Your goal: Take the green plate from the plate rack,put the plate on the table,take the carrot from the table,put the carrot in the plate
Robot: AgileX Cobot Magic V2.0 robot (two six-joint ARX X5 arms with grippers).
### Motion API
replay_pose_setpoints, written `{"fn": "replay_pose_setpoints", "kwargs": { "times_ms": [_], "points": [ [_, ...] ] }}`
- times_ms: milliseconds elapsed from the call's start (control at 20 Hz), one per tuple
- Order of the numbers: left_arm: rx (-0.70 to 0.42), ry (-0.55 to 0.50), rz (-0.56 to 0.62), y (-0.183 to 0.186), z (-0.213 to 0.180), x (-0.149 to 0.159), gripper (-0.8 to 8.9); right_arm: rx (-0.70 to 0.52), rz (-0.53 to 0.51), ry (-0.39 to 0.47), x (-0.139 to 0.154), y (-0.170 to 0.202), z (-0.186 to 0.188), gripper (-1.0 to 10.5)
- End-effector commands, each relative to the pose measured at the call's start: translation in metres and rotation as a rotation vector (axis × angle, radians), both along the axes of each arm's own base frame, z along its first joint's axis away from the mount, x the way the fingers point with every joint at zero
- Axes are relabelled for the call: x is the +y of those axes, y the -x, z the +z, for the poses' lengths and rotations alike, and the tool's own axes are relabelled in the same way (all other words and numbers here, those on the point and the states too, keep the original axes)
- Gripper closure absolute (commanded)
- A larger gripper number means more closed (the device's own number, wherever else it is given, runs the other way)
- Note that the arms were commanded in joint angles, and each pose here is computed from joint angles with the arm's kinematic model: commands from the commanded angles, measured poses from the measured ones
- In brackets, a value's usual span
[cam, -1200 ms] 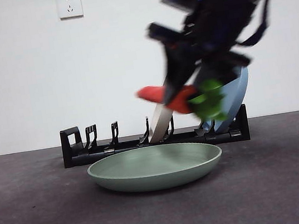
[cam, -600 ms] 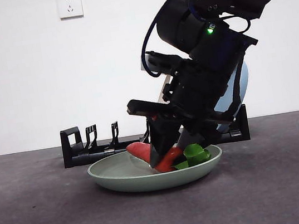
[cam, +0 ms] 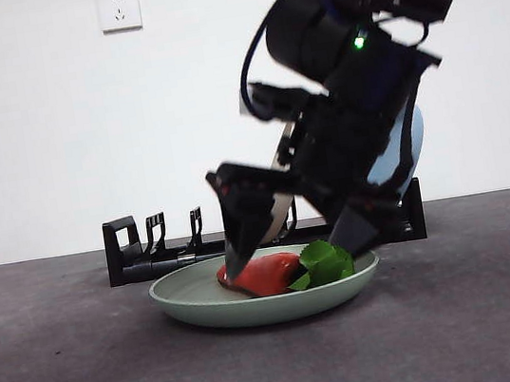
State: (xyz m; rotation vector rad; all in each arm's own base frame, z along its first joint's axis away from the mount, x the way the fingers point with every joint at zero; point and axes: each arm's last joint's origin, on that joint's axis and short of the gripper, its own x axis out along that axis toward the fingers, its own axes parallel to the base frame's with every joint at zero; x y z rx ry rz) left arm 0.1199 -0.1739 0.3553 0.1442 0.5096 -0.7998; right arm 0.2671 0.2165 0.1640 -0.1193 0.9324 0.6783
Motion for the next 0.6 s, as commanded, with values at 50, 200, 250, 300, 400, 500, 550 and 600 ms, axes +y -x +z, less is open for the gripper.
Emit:
{"fn": "replay_pose_setpoints", "kwargs": {
  "times_ms": [50,200,250,300,400,500,550,600],
  "points": [
    [0.006,0.0,0.002,0.0,-0.001,-0.001,5.3,-0.058,0.0,-0.045,-0.004,0.008,0.032,4.0],
    [0.007,0.0,0.002,0.0,-0.001,-0.001,5.3,-0.081,0.003,-0.06,-0.022,0.03,0.072,4.1],
    [0.008,-0.002,0.002,0.0,-0.002,0.0,5.3,-0.077,0.007,-0.062,-0.03,0.04,0.085,4.1],
    [0.01,-0.005,0.002,0.0,-0.002,0.0,5.3,-0.075,0.008,-0.062,-0.035,0.047,0.093,4.1],
    [0.017,-0.016,0.001,0.001,-0.003,0.0,5.3,-0.064,0.009,-0.052,-0.051,0.067,0.111,4.1],
    [0.027,-0.031,0.001,0.001,-0.005,0.001,5.3,-0.051,0.016,-0.033,-0.07,0.091,0.128,4.1],
    [0.033,-0.038,0.001,0.002,-0.005,0.001,5.3,-0.042,0.016,-0.026,-0.079,0.102,0.134,4.1],
    [0.037,-0.044,0.001,0.002,-0.006,0.002,5.3,-0.034,0.017,-0.021,-0.088,0.113,0.14,4.1]
  ]
}}
